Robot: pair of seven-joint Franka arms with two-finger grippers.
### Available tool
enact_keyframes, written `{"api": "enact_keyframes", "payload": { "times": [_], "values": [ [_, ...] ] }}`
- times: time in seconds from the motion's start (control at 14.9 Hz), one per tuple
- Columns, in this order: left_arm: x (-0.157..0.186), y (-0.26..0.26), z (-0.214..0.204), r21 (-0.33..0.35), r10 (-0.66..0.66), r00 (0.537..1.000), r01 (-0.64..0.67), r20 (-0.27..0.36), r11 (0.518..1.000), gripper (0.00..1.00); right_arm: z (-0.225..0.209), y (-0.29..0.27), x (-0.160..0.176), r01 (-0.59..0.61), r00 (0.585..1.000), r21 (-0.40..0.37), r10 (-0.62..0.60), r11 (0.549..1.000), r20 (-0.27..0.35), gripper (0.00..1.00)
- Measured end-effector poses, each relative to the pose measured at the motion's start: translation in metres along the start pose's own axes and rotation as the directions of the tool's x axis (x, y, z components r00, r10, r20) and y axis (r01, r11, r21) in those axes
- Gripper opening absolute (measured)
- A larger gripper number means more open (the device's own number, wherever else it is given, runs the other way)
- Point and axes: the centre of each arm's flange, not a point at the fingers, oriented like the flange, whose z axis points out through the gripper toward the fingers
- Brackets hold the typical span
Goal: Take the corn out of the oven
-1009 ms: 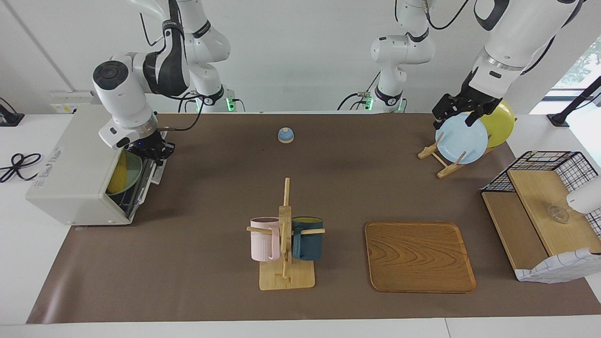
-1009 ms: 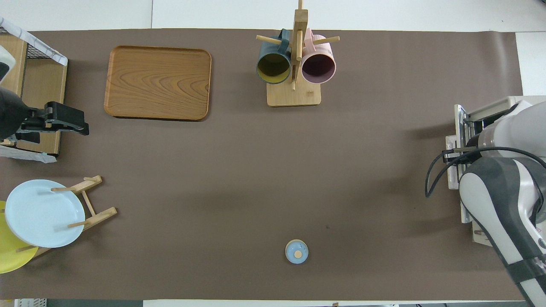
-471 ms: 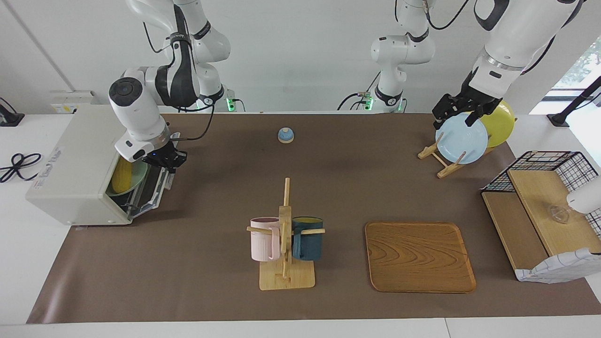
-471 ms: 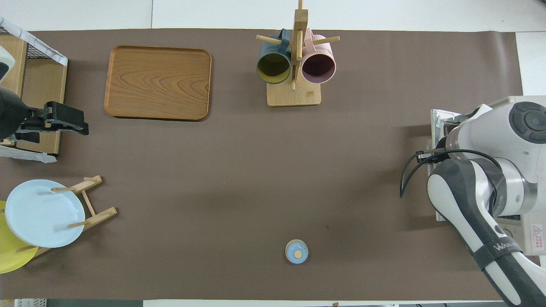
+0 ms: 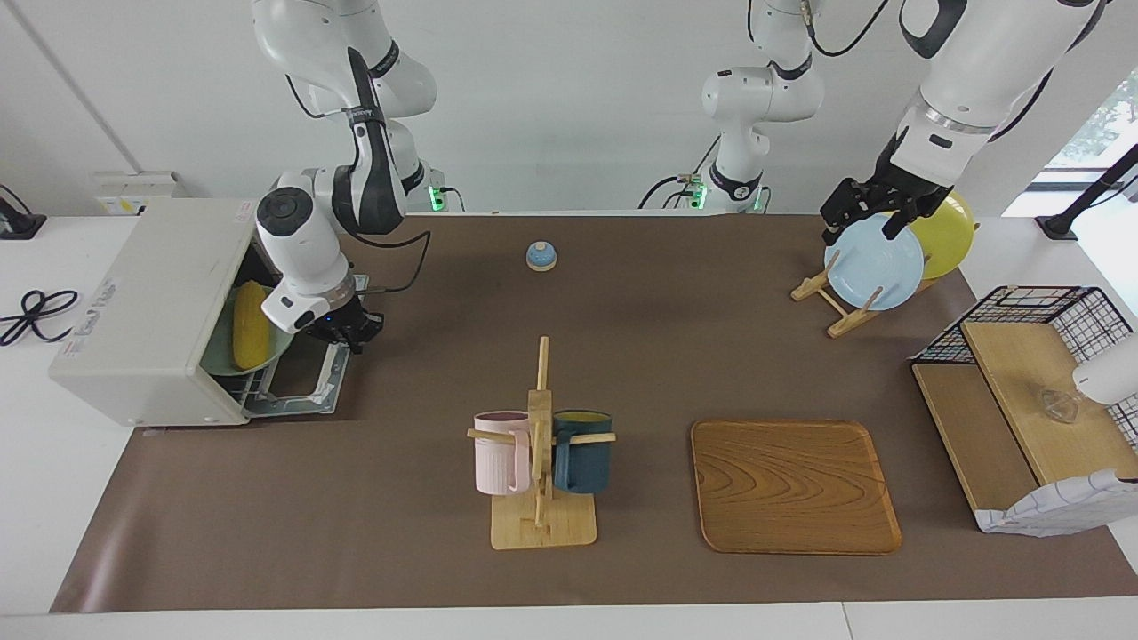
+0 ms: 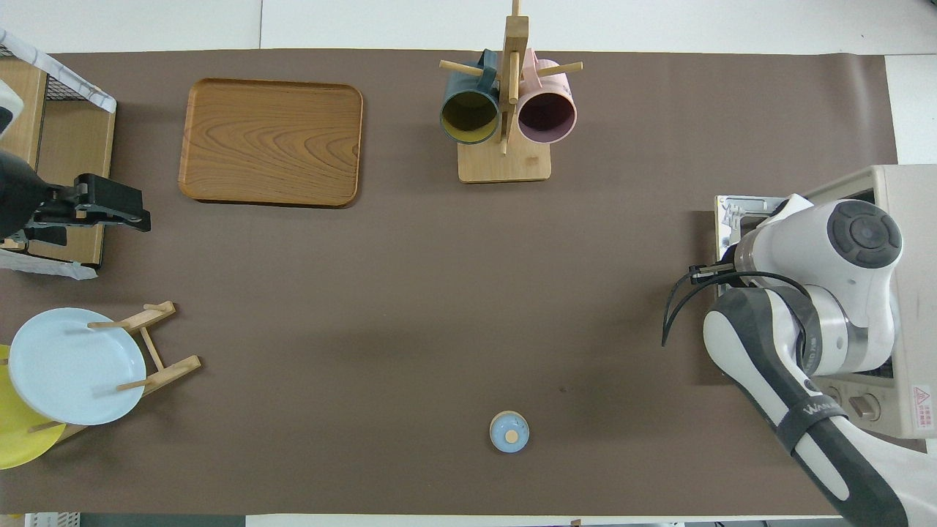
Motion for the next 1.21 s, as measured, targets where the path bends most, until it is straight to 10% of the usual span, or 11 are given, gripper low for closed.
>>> {"api": "enact_keyframes", "payload": {
  "times": [0.61,1.08,1.21],
  "values": [
    [0.000,0.000,0.000,0.000,0.000,1.000,0.000,0.000,1.000,1.00,-0.010,-0.058,0.010,0.026,1.000,0.045,-0.026,0.999,-0.005,0.01],
    [0.000,0.000,0.000,0.000,0.000,1.000,0.000,0.000,1.000,1.00,-0.141,-0.007,0.023,-0.072,0.989,0.056,0.064,0.996,0.132,0.01],
    [0.000,0.000,0.000,0.000,0.001,1.000,-0.001,0.000,1.000,1.00,-0.176,0.010,0.017,-0.098,0.983,0.059,0.088,0.993,0.160,0.15]
  ]
}}
